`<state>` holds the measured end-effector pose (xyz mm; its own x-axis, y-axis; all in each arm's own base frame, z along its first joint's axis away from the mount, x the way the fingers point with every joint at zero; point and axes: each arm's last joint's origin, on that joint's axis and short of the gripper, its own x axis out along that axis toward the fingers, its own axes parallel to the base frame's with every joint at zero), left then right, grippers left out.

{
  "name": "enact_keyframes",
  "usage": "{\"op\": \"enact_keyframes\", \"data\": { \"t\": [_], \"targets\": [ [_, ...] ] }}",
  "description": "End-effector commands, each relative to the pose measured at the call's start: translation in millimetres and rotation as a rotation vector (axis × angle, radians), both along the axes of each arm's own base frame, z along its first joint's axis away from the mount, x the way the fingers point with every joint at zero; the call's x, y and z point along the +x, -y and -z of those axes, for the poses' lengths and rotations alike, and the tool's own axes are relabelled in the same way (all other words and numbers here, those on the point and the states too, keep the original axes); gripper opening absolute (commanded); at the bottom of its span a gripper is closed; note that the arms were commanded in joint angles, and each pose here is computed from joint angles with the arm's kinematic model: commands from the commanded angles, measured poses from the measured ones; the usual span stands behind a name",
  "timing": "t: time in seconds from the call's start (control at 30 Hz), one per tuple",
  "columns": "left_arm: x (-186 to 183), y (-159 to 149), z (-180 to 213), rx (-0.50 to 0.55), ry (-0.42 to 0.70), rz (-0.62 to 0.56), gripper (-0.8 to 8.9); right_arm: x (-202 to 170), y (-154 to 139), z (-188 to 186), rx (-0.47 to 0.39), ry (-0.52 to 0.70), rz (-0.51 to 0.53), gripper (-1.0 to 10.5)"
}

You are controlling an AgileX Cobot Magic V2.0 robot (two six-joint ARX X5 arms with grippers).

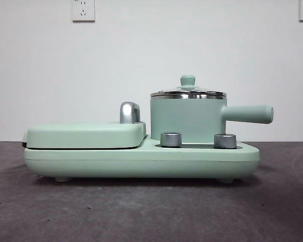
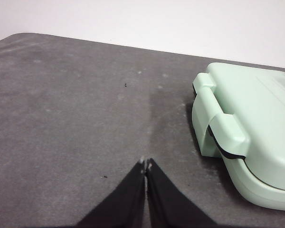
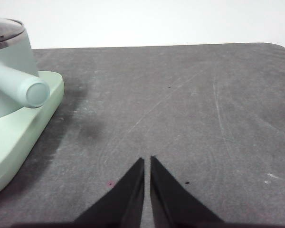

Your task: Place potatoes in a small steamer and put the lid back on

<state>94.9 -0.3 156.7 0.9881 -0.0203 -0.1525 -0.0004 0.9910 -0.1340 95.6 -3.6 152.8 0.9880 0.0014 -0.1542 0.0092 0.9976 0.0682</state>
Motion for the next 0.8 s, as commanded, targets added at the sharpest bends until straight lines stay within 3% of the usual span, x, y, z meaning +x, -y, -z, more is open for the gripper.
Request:
{"op": "enact_keyframes", "data": {
  "t": [0.03, 0.8],
  "targets": [
    [0.7, -0.1, 6.9, -0.004, -0.024, -0.003, 0.07, 0.2, 0.3, 1.8, -0.008, -0.006, 0.004, 0.2],
    [0.7, -0.1, 6.9, -0.004, -0.024, -0.003, 0.07, 0.4, 0.3, 0.5, -0.009, 0.006, 0.004, 0.2]
  ]
}}
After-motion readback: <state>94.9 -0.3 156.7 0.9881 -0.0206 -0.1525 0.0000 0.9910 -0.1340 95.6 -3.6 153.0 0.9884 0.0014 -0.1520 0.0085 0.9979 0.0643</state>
